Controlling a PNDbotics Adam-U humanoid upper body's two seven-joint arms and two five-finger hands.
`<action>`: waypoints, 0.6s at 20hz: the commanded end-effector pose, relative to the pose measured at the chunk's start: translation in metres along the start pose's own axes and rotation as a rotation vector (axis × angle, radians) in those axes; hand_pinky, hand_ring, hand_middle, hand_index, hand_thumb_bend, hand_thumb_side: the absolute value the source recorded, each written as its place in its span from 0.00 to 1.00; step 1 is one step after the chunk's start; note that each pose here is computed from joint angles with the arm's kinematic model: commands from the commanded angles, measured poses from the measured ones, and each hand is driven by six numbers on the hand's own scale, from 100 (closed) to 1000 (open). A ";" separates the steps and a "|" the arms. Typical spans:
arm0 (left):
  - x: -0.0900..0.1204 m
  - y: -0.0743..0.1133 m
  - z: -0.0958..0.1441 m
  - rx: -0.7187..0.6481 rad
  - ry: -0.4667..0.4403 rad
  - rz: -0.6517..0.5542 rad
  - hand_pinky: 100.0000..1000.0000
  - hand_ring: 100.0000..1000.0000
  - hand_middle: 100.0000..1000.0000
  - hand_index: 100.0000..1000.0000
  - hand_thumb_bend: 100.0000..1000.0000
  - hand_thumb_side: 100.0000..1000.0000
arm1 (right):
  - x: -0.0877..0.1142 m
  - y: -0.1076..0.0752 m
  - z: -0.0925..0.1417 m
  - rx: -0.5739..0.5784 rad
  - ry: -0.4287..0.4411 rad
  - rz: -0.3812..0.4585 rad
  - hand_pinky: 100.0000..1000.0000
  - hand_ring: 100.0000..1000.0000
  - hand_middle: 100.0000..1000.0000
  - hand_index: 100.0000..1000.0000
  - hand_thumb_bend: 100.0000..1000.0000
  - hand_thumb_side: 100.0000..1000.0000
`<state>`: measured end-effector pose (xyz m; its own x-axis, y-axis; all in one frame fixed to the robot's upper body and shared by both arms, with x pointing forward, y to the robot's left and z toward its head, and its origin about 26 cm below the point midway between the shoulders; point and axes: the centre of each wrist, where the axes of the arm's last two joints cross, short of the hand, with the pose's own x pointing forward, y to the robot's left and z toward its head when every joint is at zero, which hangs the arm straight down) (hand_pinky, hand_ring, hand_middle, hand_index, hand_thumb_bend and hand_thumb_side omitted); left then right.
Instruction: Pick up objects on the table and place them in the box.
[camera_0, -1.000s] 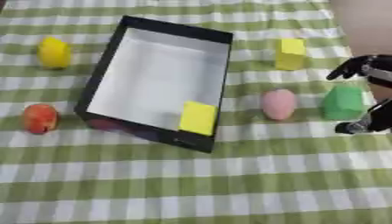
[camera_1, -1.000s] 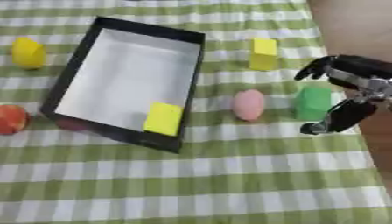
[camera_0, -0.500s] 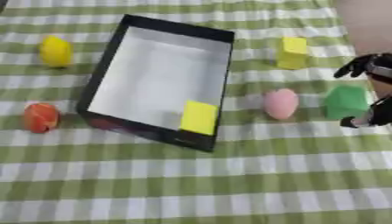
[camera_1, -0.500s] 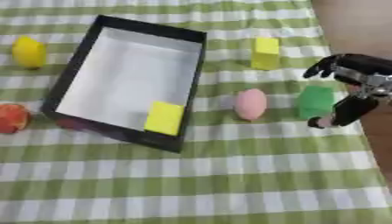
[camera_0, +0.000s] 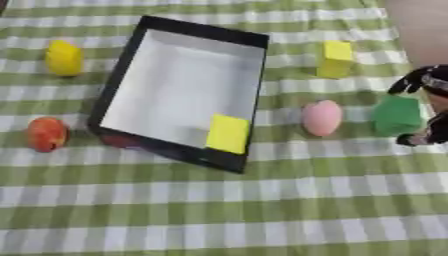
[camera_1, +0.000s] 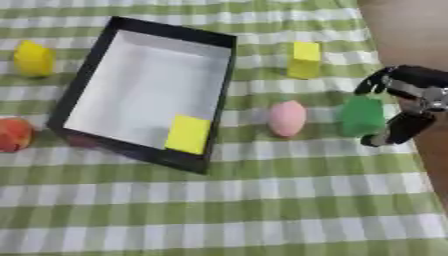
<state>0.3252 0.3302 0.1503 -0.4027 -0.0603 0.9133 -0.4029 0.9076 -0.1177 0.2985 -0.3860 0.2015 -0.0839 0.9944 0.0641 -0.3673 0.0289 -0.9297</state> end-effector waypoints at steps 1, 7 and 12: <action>0.009 0.001 -0.003 -0.007 -0.034 0.002 0.75 0.72 0.72 0.89 0.76 0.64 | -0.005 -0.008 0.001 -0.011 0.008 0.013 0.86 0.81 0.75 0.78 0.49 0.04; 0.008 0.000 -0.002 -0.003 -0.031 0.008 0.75 0.72 0.72 0.89 0.75 0.64 | -0.001 -0.009 -0.002 -0.092 0.013 -0.044 0.79 0.64 0.40 0.52 0.32 0.00; 0.009 0.001 -0.002 0.001 -0.034 0.007 0.75 0.72 0.72 0.89 0.75 0.64 | 0.012 -0.012 0.007 -0.165 -0.035 -0.074 0.78 0.59 0.30 0.44 0.27 0.00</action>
<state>0.3252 0.3286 0.1487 -0.4031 -0.0504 0.9138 -0.4024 0.9066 -0.1275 0.2977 -0.3769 0.1995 -0.0779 0.9846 0.1563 -0.2654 0.1306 -0.9552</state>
